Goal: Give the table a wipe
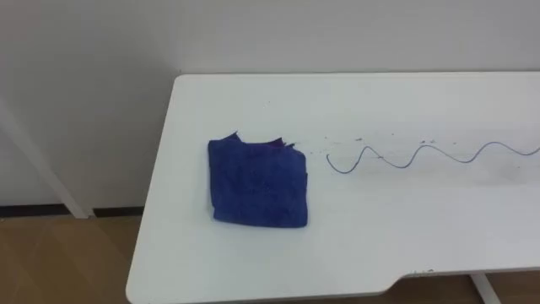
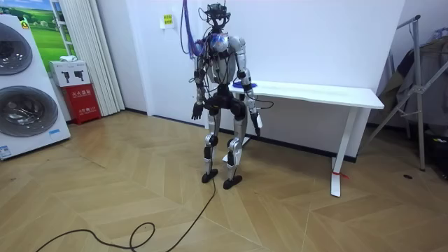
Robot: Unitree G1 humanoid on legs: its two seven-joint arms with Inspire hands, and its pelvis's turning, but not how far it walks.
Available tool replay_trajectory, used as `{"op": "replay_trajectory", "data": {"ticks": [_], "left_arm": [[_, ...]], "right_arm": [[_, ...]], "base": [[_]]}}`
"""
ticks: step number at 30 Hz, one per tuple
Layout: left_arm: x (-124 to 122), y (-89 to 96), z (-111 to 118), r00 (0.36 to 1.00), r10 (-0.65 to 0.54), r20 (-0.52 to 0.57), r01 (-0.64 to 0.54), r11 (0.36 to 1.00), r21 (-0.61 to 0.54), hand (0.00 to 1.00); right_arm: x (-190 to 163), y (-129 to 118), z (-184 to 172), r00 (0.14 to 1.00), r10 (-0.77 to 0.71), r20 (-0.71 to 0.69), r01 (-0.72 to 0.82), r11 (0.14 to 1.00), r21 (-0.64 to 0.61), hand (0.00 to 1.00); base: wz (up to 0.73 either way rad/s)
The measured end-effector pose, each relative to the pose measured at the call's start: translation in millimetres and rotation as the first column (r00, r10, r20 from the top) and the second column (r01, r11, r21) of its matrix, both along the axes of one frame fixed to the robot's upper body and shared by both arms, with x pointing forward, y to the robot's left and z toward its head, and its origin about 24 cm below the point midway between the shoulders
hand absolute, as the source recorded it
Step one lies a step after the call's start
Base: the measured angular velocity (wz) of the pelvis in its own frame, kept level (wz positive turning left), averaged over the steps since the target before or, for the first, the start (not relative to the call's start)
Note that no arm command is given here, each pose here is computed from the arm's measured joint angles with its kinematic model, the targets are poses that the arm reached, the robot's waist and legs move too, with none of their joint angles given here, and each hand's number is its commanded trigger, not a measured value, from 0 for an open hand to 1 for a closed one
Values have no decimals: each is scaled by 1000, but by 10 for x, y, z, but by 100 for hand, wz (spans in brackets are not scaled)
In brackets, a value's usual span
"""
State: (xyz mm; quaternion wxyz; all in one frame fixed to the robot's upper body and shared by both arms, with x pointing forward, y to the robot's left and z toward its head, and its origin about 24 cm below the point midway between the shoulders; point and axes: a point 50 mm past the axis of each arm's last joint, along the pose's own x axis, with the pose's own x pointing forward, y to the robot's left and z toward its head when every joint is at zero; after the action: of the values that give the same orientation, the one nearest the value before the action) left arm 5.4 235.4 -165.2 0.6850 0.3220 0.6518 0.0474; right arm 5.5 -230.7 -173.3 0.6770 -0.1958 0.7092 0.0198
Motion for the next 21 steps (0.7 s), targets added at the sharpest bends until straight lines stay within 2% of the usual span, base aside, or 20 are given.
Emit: {"op": "replay_trajectory", "data": {"ticks": [16, 21], "left_arm": [[25, -2, 1, 1000, 2, 20, -2, 1000, -6, 0], [-23, 60, 15, 998, 52, 17, -53, 999, 9, 0]], "right_arm": [[128, 17, 2, 997, -36, 71, 35, 999, 21, 0], [-58, -22, 2, 970, -239, 40, 239, 971, 8, 0]], "base": [[-1], [-2]]}}
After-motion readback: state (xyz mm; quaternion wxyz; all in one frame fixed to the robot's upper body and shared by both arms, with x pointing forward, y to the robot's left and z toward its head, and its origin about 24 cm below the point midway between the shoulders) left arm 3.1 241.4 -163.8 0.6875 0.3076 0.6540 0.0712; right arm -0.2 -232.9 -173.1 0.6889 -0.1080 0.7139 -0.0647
